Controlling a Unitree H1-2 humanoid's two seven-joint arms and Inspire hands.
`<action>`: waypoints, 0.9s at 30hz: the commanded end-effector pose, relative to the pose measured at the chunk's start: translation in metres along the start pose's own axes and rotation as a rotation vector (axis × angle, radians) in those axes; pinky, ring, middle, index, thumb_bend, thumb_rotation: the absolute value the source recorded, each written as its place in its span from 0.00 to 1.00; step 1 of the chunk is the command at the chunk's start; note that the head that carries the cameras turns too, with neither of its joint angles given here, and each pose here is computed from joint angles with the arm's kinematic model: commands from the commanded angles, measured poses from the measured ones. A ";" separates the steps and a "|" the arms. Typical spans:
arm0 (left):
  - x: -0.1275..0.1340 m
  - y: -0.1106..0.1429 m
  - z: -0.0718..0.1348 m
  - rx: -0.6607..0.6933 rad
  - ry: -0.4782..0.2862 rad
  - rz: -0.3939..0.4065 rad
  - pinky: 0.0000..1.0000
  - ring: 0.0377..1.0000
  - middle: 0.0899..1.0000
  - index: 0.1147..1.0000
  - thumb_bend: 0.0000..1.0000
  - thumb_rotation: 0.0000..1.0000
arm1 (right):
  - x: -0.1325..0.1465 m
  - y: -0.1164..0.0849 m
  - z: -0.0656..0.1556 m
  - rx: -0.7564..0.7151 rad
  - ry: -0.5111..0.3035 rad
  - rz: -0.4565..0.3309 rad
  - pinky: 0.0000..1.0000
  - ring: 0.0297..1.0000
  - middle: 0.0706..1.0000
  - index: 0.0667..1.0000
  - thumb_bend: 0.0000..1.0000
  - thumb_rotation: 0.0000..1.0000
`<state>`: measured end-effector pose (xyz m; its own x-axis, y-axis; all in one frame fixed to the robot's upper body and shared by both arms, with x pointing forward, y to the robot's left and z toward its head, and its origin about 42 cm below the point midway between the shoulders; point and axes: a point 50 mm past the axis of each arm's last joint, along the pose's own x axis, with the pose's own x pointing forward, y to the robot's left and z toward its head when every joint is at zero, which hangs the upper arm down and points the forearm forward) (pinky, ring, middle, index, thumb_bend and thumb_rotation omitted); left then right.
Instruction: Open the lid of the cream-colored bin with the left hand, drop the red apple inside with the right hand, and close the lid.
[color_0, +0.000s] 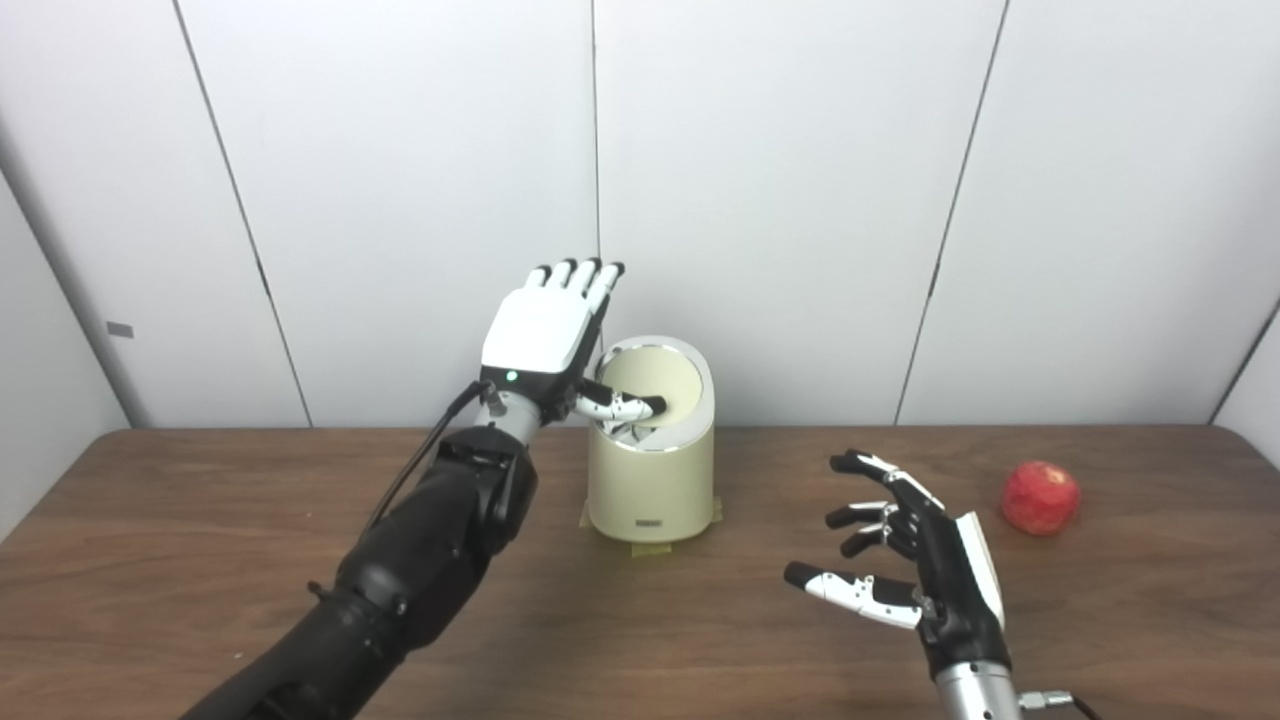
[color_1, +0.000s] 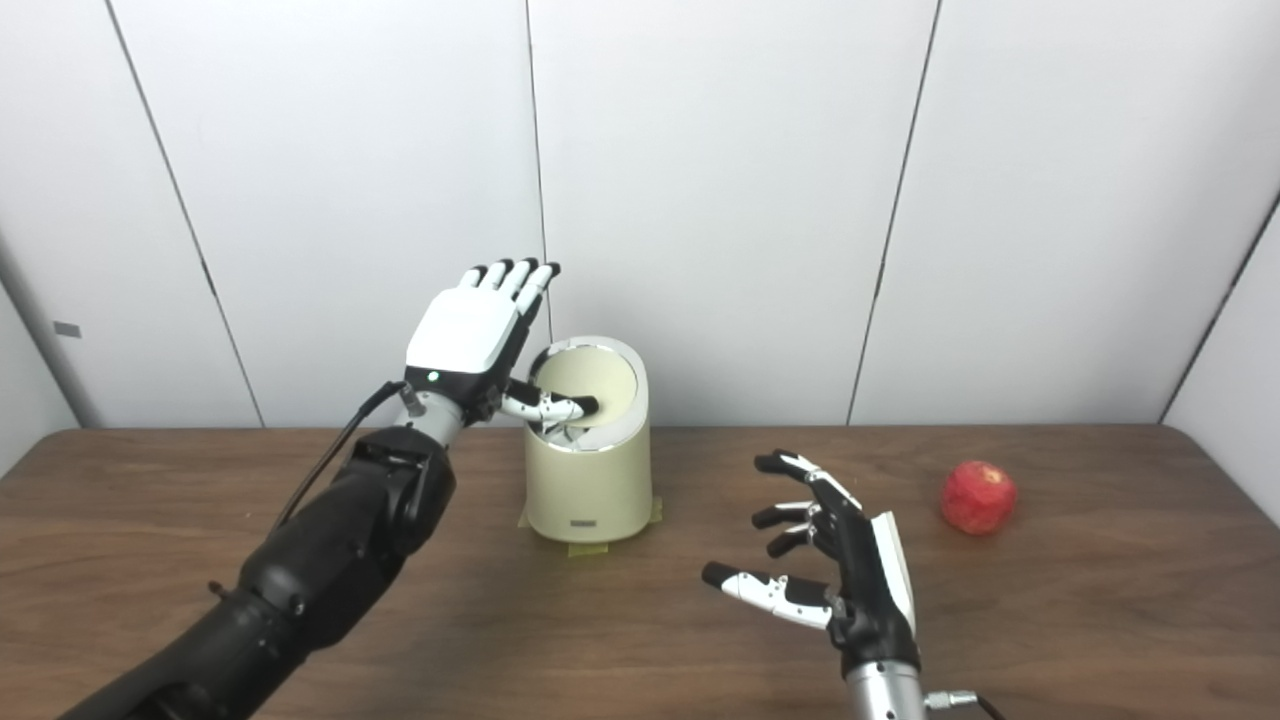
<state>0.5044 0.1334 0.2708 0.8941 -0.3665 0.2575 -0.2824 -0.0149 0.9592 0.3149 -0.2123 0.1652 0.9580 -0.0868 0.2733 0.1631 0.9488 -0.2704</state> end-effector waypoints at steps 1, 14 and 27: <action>0.005 0.009 -0.003 0.072 -0.008 -0.019 1.00 1.00 1.00 1.00 1.00 0.21 | 0.010 -0.001 0.018 0.015 -0.083 -0.015 0.42 0.56 0.83 0.68 0.62 0.00; -0.002 0.039 0.000 -1.066 0.182 0.147 0.76 0.98 1.00 1.00 0.89 0.52 | 0.011 -0.005 0.015 0.017 -0.074 -0.023 0.41 0.54 0.75 0.68 0.59 0.00; -0.074 0.027 -0.027 -1.124 0.183 0.247 0.73 0.86 0.86 0.90 0.79 0.31 | 0.011 -0.005 0.013 0.017 -0.072 -0.006 0.42 0.53 0.68 0.65 0.59 0.00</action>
<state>0.4435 0.1808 0.2647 0.9429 -0.1030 0.3169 -0.0389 0.9105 0.4116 0.3148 -0.2155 0.1633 0.9607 -0.0895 0.2628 0.1624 0.9490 -0.2703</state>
